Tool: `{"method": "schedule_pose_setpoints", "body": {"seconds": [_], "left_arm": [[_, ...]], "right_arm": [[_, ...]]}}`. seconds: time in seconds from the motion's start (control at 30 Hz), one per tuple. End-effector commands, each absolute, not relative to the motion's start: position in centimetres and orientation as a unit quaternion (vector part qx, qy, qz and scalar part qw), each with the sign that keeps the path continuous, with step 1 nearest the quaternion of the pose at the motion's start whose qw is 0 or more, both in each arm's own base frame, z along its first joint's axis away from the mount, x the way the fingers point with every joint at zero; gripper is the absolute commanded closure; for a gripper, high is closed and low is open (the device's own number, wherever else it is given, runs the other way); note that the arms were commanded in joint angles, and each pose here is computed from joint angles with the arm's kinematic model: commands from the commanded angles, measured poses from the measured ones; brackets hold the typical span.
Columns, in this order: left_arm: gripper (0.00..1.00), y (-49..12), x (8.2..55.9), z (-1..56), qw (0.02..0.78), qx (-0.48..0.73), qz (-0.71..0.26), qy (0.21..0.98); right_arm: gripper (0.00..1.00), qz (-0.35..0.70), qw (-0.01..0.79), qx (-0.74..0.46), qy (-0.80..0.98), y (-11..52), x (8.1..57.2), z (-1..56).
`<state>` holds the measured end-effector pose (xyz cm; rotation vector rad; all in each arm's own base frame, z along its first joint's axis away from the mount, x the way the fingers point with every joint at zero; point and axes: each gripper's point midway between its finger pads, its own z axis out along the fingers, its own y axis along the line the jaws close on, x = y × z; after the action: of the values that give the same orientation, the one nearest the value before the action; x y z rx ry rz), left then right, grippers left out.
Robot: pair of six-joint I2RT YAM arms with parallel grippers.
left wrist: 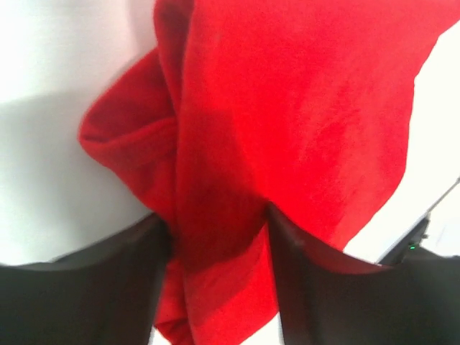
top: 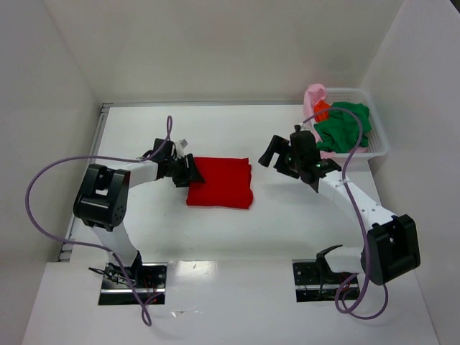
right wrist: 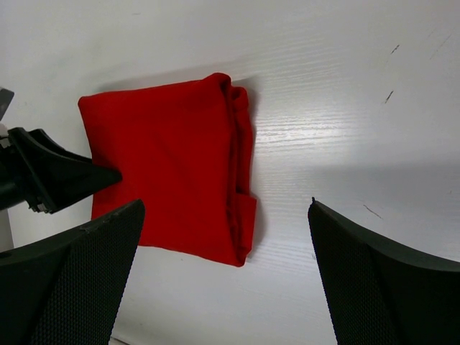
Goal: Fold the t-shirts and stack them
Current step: Put the neatly folded tshirt into the corner of the board with the left arm
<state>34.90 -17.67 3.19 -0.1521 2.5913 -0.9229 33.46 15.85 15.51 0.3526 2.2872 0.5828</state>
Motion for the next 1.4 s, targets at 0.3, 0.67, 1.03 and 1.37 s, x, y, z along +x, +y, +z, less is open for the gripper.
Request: {"method": "schedule_pose_setpoints", "body": {"seconds": [0.3,0.67,1.03,1.37], "left_arm": [[1.0,-14.9,37.4,2.4,0.202,-0.095,-0.23,0.947],[1.0,-6.0,46.7,5.7,0.252,-0.08,-0.016,0.964],[1.0,5.4,52.6,7.5,0.281,-0.116,0.142,0.942],[1.0,13.0,57.6,7.8,0.299,-0.16,0.232,0.911]], "right_arm": [[0.0,0.238,0.402,0.146,0.872,15.2,33.9,17.4],[0.0,0.247,0.407,0.135,0.869,15.7,34.2,19.0],[0.0,0.251,0.45,0.122,0.849,17.1,40.5,23.9],[0.0,0.251,0.424,0.121,0.862,17.8,42.1,22.5]]}}
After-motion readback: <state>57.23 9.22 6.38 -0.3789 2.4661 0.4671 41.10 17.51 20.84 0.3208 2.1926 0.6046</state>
